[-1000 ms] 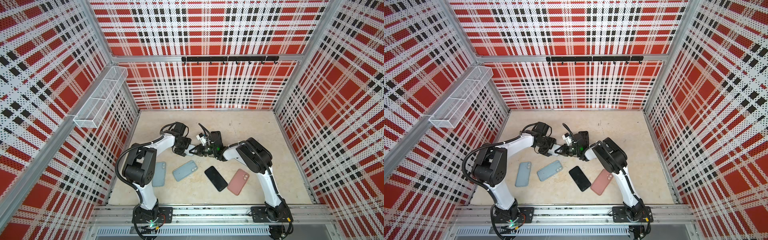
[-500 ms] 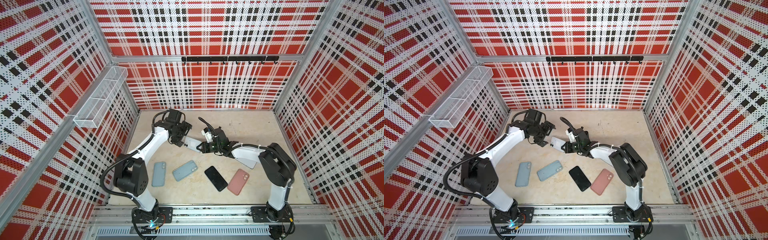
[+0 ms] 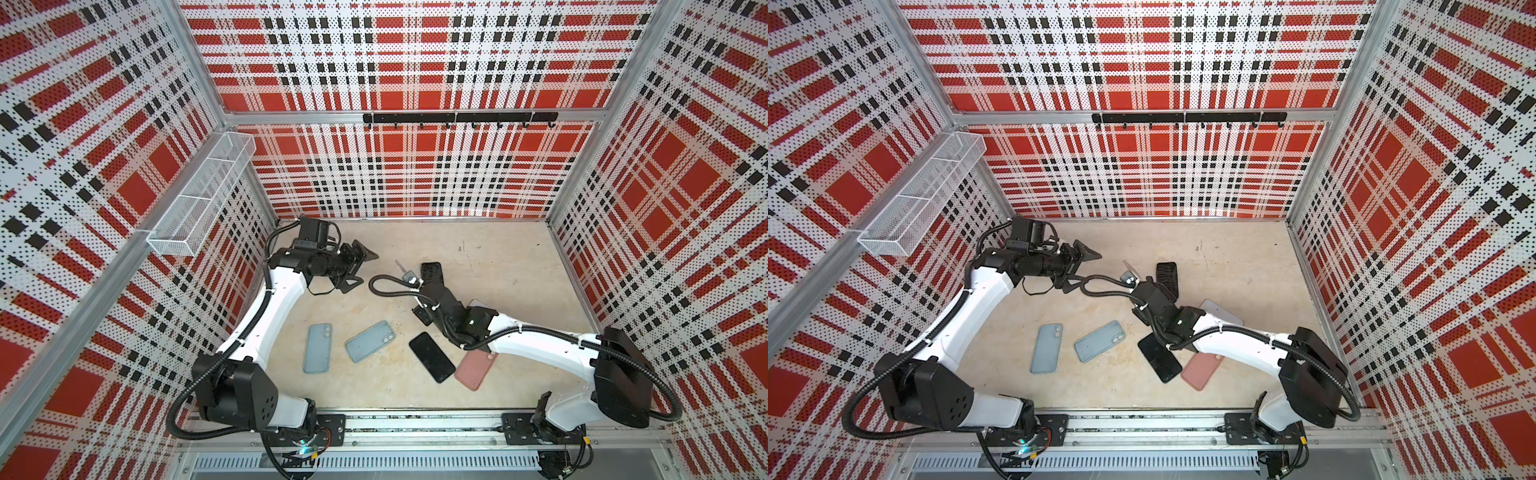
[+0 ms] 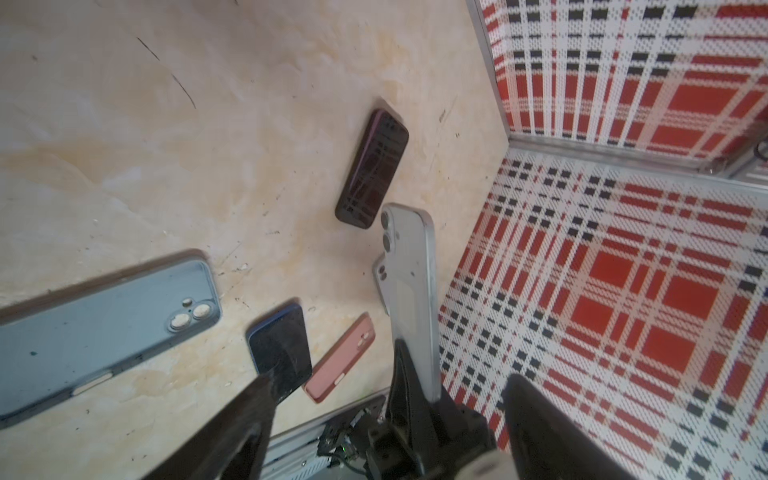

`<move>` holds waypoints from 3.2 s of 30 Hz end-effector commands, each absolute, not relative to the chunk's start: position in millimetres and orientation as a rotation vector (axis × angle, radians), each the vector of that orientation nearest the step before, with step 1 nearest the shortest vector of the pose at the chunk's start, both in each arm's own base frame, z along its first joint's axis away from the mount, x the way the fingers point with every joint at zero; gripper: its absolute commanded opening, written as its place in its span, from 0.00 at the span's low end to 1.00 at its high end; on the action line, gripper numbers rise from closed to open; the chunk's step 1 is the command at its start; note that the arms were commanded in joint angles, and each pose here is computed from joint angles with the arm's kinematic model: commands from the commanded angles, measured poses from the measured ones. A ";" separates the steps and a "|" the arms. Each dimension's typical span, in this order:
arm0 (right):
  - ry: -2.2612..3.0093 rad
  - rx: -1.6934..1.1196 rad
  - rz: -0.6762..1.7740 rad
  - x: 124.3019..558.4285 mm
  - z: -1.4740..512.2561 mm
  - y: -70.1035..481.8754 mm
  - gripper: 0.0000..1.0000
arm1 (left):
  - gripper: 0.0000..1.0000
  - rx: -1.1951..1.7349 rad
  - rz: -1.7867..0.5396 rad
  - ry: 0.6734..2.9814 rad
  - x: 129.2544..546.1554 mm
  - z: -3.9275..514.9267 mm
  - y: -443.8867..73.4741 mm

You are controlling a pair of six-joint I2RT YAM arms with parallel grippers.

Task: Put the phone into the phone case

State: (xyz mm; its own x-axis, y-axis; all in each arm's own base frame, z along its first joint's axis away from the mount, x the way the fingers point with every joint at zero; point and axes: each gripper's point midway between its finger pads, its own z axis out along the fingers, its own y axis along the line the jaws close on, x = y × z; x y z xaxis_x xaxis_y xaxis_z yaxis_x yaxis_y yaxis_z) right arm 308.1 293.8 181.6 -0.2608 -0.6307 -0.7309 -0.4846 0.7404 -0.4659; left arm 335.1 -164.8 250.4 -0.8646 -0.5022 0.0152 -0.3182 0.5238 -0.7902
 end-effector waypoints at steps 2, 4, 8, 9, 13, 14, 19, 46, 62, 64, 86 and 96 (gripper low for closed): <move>1.869 -0.738 -0.359 313.9 208.2 261.3 0.00 | 0.84 -0.509 -1.374 2.519 307.1 265.6 -181.3; 1.863 -0.734 -0.286 305.6 214.0 264.8 0.00 | 0.84 -0.533 -1.397 2.510 301.3 256.2 -187.4; 1.849 -0.778 -0.237 292.3 215.2 266.4 0.00 | 0.83 -0.608 -1.513 2.436 301.0 242.9 -202.8; 1.848 -0.803 -0.232 289.1 212.4 265.9 0.00 | 0.83 -0.626 -1.528 2.417 303.1 241.9 -204.6; 1.808 -0.878 -0.202 276.3 213.7 266.4 0.00 | 0.82 -0.674 -1.569 2.374 313.3 246.0 -210.4; 1.787 -0.906 -0.185 273.3 213.9 268.2 0.00 | 0.82 -0.698 -1.568 2.377 316.1 245.1 -210.9; 1.666 -1.022 -0.187 267.0 214.3 277.5 0.00 | 0.77 -0.778 -1.636 2.365 326.1 244.0 -218.6; 1.484 -1.140 -0.333 272.1 221.9 297.7 0.00 | 0.34 -0.959 -1.642 2.519 326.3 189.0 -257.0; 1.456 -1.152 -0.359 275.8 215.1 303.8 0.00 | 0.00 -0.933 -1.613 2.527 330.5 189.5 -264.8; 1.459 -1.138 -0.356 275.8 218.4 302.2 0.00 | 0.00 -0.913 -1.620 2.510 332.3 193.6 -264.7; 1.583 -0.601 0.601 206.4 339.4 250.7 0.82 | 0.00 -0.601 -1.523 1.933 403.5 306.7 -218.5; 1.535 0.132 1.481 241.5 383.6 205.2 0.81 | 0.00 -0.435 -1.732 1.511 405.7 370.5 -220.9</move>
